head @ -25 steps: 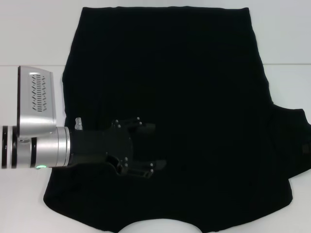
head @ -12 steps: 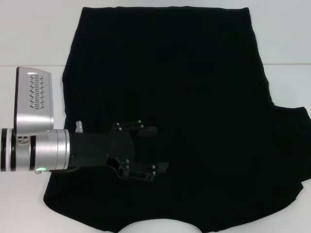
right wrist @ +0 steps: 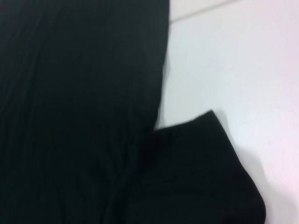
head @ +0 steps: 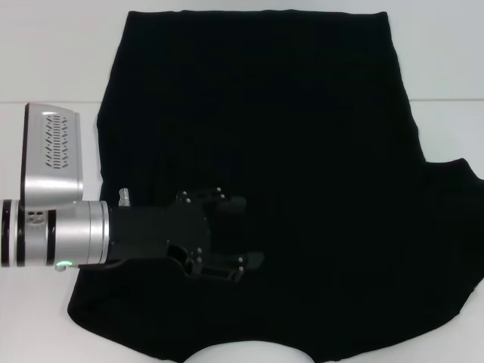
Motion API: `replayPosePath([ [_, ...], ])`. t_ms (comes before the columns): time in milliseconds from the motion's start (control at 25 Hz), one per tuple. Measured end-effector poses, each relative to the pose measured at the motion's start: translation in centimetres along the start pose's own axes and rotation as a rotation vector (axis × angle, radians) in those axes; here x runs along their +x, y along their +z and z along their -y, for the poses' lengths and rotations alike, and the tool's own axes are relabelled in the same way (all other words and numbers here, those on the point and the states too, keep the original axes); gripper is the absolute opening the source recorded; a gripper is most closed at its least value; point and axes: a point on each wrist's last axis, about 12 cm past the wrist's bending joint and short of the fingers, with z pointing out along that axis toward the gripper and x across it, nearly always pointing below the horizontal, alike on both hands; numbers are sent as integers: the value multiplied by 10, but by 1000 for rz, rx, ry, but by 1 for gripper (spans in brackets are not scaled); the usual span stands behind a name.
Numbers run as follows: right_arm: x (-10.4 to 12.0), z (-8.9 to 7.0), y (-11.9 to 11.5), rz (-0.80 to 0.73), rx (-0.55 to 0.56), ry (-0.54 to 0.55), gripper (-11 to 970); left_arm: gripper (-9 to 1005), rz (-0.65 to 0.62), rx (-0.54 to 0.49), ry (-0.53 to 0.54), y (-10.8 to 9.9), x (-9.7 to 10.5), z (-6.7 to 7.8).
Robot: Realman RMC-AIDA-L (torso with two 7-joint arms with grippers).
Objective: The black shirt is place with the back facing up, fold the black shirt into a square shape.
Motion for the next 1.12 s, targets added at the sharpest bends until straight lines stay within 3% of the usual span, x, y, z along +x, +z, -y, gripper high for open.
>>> replayPosePath([
  [560,-19,-17,9,18,-6,-55,73,875,8,-13,-8,0,-1,-2],
  [1120,-40,-114,56,-133,-132,-293,99,871,7,-12,-18,0,-2,-2],
])
